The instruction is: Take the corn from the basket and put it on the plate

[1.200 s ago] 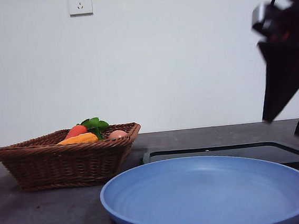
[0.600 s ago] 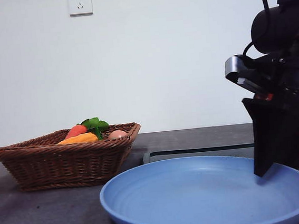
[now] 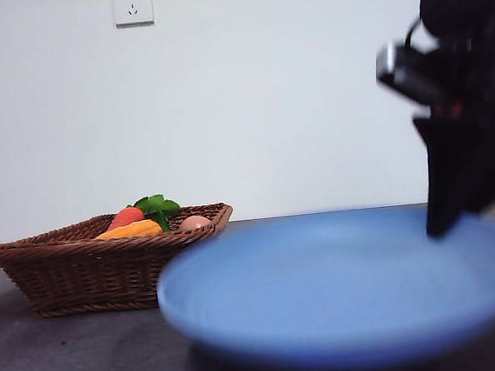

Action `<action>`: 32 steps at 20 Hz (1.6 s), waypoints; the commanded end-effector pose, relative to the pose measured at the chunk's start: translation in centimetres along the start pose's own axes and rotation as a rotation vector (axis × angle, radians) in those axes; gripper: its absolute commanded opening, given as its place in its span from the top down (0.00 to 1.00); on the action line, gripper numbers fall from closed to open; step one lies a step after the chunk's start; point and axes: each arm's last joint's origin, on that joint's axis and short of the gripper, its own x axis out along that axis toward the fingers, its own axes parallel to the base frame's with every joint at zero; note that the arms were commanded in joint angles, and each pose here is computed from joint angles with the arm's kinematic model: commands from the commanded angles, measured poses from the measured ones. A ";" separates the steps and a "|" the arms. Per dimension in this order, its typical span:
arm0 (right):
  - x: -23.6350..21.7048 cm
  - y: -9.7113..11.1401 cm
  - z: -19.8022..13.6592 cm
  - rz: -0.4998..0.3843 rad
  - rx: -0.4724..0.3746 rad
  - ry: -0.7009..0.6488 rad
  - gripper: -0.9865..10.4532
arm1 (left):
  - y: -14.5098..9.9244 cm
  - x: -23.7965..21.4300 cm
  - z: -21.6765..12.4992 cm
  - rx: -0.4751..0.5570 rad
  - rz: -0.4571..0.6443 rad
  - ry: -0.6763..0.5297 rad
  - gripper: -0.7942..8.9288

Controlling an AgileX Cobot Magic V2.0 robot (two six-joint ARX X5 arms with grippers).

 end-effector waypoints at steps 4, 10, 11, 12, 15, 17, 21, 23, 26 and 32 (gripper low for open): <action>-5.1 2.6 -0.5 0.013 -0.064 -0.135 0.91 | -1.2 3.3 4.9 0.102 0.062 -0.015 0.51; -8.9 4.1 -2.4 0.016 -0.071 -0.256 0.91 | -2.2 10.6 10.0 0.191 0.252 0.101 0.51; -9.3 4.3 -2.7 0.016 -0.075 -0.272 0.91 | -2.3 12.1 10.7 0.196 0.254 0.131 0.51; -9.6 4.4 -3.0 0.015 -0.076 -0.281 0.91 | -2.3 13.4 11.2 0.203 0.251 0.153 0.51; -10.2 4.6 -3.7 -0.016 -0.076 -0.296 0.91 | -2.2 17.5 11.9 0.243 0.295 0.215 0.51; -10.4 4.6 -3.9 -0.026 -0.073 -0.294 0.91 | -1.8 19.8 11.7 0.260 0.314 0.260 0.51; -10.4 4.7 -4.0 -0.026 -0.072 -0.293 0.91 | -0.9 22.8 10.6 0.263 0.348 0.328 0.51; -10.4 4.6 -4.0 -0.026 -0.073 -0.293 0.91 | -0.6 23.8 10.0 0.265 0.364 0.358 0.51; -10.4 4.7 -4.0 -0.026 -0.073 -0.293 0.91 | -0.4 24.5 9.5 0.267 0.371 0.379 0.51; -10.5 4.7 -4.0 -0.025 -0.075 -0.298 0.91 | -0.7 24.6 9.4 0.274 0.368 0.378 0.57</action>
